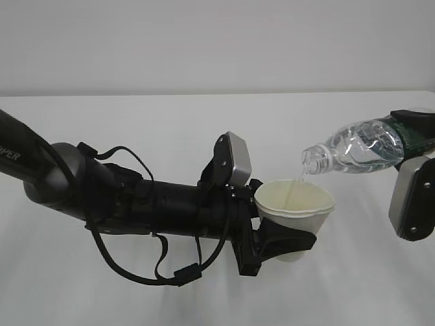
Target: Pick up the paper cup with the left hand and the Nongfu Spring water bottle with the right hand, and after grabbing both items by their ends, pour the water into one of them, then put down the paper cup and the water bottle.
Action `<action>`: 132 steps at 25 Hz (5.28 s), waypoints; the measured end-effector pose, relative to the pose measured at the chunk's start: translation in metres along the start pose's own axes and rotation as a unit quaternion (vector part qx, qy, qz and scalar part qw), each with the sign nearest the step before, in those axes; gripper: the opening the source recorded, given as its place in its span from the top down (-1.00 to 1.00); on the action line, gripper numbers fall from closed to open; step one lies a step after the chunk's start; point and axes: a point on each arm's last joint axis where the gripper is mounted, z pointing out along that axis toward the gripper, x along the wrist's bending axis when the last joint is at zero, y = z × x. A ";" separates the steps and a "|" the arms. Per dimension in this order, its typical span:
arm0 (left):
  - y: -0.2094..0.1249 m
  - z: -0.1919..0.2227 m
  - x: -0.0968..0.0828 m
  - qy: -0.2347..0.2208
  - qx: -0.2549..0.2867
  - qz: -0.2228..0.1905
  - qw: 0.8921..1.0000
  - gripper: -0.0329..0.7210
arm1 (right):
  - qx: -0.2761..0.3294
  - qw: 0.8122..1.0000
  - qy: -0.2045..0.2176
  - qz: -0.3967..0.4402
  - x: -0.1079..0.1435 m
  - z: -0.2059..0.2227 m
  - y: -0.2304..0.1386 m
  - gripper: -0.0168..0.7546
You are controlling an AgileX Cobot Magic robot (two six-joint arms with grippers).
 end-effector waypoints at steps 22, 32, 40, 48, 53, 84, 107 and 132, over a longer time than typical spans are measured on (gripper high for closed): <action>0.000 0.000 0.000 0.000 0.000 0.000 1.000 -0.20 | 0.000 1.000 -0.003 0.000 -0.001 0.000 0.000 -0.10; 0.000 0.000 0.000 0.000 0.000 0.000 1.000 -0.20 | -0.001 1.000 -0.004 0.000 -0.001 0.000 0.000 -0.10; 0.000 0.000 0.000 0.000 0.000 0.000 1.000 -0.20 | -0.001 1.000 -0.004 -0.001 -0.001 0.000 0.000 -0.10; 0.000 0.000 0.000 0.000 0.000 0.000 1.000 -0.20 | -0.001 1.000 -0.004 -0.002 -0.001 0.000 0.000 -0.10; 0.000 0.000 0.000 0.000 0.000 0.000 1.000 -0.20 | -0.001 1.000 -0.004 -0.005 -0.001 0.000 0.000 -0.10; 0.000 0.000 0.000 0.000 0.001 0.000 1.000 -0.20 | -0.001 1.000 -0.004 -0.013 -0.001 0.000 0.000 -0.07; 0.000 0.000 0.000 -0.001 -0.001 0.000 1.000 -0.20 | -0.001 1.000 -0.005 -0.013 -0.001 0.000 0.000 -0.06; 0.002 0.000 -0.001 -0.006 -0.009 0.000 1.000 -0.20 | 0.000 1.000 -0.006 -0.012 -0.001 0.000 0.000 -0.06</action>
